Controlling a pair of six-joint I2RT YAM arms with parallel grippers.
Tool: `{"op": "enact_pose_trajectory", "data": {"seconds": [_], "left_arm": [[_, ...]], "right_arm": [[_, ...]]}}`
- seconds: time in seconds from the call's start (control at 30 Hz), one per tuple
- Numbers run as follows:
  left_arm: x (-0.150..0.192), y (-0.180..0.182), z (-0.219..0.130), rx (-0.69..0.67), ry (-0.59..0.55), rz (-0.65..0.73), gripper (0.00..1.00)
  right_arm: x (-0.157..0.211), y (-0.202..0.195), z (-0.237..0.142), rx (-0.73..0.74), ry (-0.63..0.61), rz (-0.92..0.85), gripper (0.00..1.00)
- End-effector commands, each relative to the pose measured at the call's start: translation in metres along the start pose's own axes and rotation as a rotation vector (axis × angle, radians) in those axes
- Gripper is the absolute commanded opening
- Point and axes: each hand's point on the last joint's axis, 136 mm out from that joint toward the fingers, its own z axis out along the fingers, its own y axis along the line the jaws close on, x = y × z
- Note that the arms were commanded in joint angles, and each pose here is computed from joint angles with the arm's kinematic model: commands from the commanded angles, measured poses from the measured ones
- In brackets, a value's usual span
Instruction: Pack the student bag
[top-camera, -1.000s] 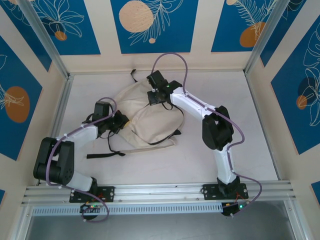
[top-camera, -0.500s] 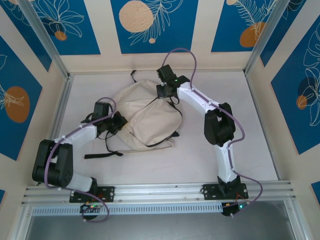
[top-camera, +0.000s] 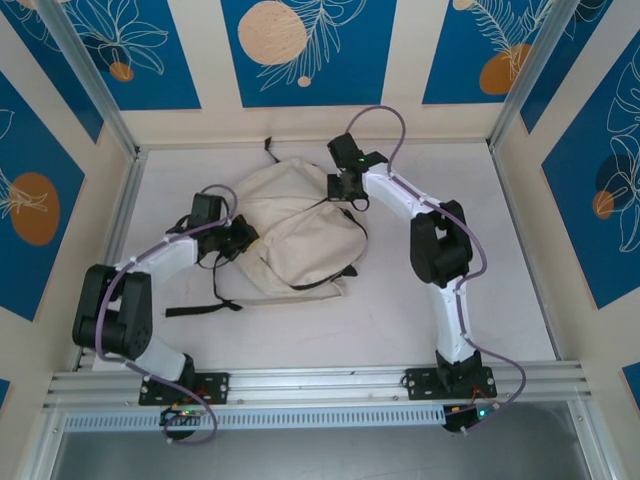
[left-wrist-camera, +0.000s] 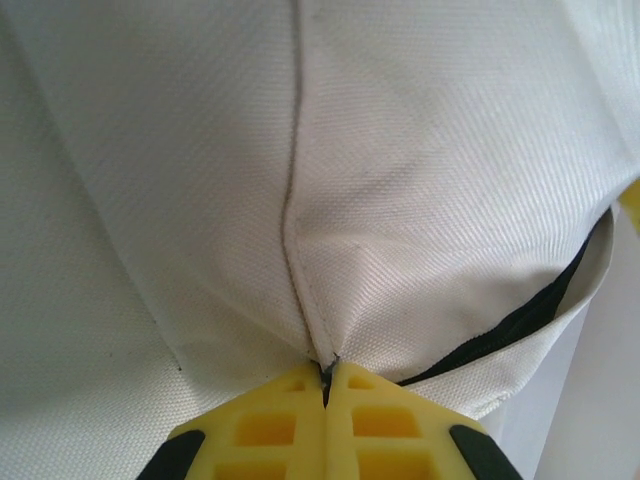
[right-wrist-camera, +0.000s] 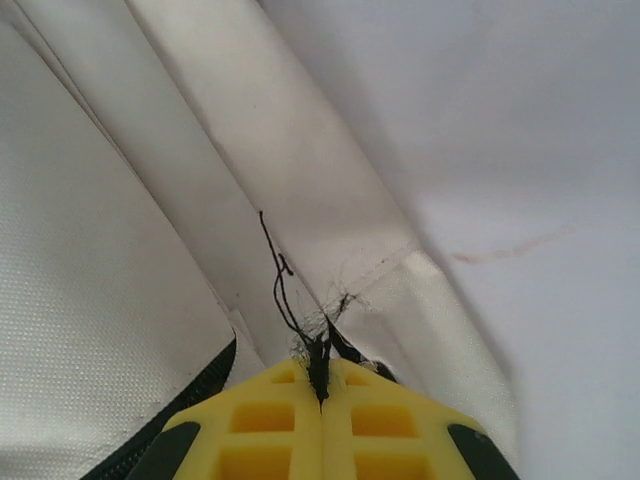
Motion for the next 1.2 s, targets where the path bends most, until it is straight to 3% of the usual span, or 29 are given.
{"op": "enact_pose_trajectory", "data": {"seconds": [0.0,0.1,0.17,0.23,0.4,0.53,0.7,0.77,0.93,1.17], "left_arm": [[-0.011,-0.015,0.011,0.017,0.025,0.067,0.0],[-0.016,-0.035,0.023,0.019,0.059,0.126,0.0],[-0.022,-0.041,0.026,0.015,0.06,0.141,0.07],[-0.029,-0.046,0.023,-0.011,0.048,0.155,0.22],[-0.04,-0.055,-0.016,-0.114,-0.024,0.221,0.44],[-0.055,-0.049,-0.069,-0.253,-0.16,0.284,0.64],[-0.078,-0.028,-0.136,-0.439,-0.386,0.356,0.91],[-0.083,-0.016,-0.157,-0.508,-0.467,0.4,1.0],[-0.093,0.021,-0.194,-0.672,-0.665,0.421,1.0],[-0.1,0.078,-0.207,-0.84,-0.857,0.408,1.0]], "right_arm": [[-0.005,-0.071,-0.028,0.148,-0.046,0.181,0.0],[0.009,-0.079,-0.035,0.118,-0.04,0.248,0.0],[0.01,-0.074,-0.044,0.067,-0.05,0.256,0.03],[0.004,-0.069,-0.061,0.019,-0.073,0.248,0.19],[-0.024,-0.063,-0.132,-0.072,-0.255,0.189,0.56],[-0.04,-0.081,-0.183,-0.102,-0.398,0.189,0.76],[-0.041,-0.126,-0.21,-0.042,-0.526,0.223,1.0],[-0.036,-0.151,-0.216,0.015,-0.566,0.266,0.99],[-0.009,-0.202,-0.222,0.158,-0.672,0.352,0.99],[0.041,-0.255,-0.166,0.277,-0.621,0.42,0.99]]}}
